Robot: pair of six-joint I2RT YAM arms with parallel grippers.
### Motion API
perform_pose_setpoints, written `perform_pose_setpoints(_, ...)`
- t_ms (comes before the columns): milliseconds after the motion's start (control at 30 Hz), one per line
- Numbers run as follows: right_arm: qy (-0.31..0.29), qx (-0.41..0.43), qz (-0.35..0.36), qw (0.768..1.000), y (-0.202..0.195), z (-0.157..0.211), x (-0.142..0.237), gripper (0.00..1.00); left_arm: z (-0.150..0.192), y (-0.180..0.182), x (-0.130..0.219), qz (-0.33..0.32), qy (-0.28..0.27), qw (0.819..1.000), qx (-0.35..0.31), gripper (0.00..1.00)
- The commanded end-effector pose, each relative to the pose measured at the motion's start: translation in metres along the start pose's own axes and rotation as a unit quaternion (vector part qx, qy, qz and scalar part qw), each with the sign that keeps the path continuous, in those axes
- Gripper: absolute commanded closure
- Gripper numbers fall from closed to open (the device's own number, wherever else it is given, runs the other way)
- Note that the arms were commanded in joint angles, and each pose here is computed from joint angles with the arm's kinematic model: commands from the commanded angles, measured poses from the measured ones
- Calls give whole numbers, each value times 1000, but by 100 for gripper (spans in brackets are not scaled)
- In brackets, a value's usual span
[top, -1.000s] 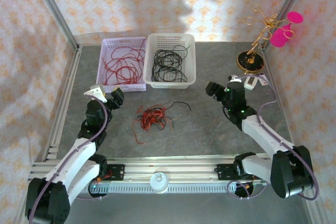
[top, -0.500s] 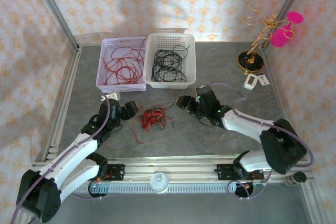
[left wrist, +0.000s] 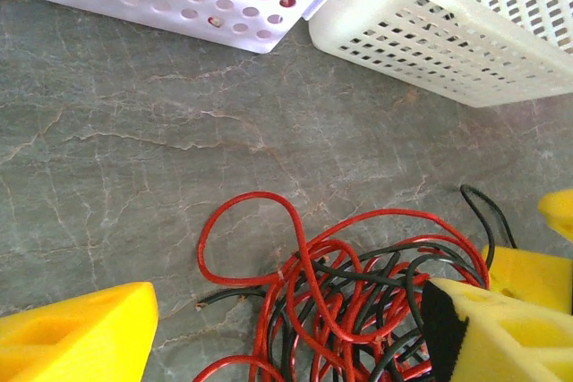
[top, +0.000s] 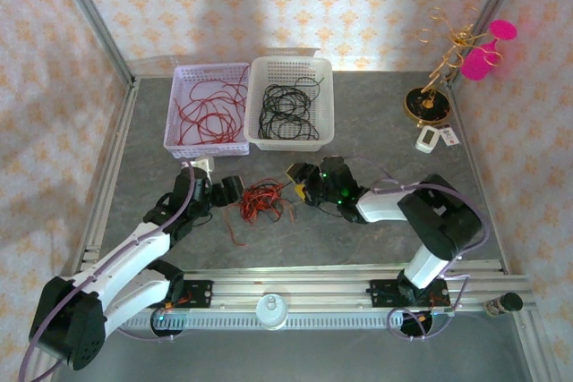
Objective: Untangle the cables
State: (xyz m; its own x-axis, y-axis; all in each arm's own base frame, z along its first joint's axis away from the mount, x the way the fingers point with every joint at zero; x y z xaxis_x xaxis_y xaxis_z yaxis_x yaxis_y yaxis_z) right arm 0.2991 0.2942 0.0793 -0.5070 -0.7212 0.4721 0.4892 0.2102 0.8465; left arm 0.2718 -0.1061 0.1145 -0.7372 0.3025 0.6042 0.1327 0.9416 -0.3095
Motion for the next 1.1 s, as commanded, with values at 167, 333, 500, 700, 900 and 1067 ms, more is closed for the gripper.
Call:
perform_pose_setpoints(167, -23, -55, -42, 997, 4, -5, -21, 41, -6, -12, 2, 32, -11, 999, -26, 20)
perform_pose_setpoints(333, -30, -13, -50, 998, 17, -2, -34, 55, -4, -17, 3, 49, -10, 998, -34, 20)
perform_pose_setpoints(500, -59, 4, -55, 997, 20, -11, -36, 74, -14, -21, 8, 53, -24, 997, -43, 19)
perform_pose_setpoints(700, -68, 37, -66, 995, 29, -10, -33, 89, -32, -44, 22, 107, -54, 990, -77, 19)
perform_pose_setpoints(900, -76, 131, -63, 986, 48, 11, -12, 100, -57, -81, 60, 219, -165, 957, -92, 17)
perform_pose_setpoints(1067, -65, 220, -78, 970, 87, 39, 18, 100, -66, -103, 73, 279, -176, 938, -107, 14)
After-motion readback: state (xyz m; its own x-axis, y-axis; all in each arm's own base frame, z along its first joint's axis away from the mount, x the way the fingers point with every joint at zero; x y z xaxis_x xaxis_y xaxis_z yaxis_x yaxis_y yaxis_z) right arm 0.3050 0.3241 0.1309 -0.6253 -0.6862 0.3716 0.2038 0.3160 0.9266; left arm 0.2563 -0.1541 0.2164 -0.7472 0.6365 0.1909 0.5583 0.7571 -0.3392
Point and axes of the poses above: each hand's point on the last joint's axis, 136 mm out from that joint toward the fingers, its own x axis back along the fingers, its own y axis along the line the jaws close on, z = x × y, the point moved 1 cm from there along x, back along the fingers, and after that the axes turned 14 degrees about -x, right-handed, at the moved point
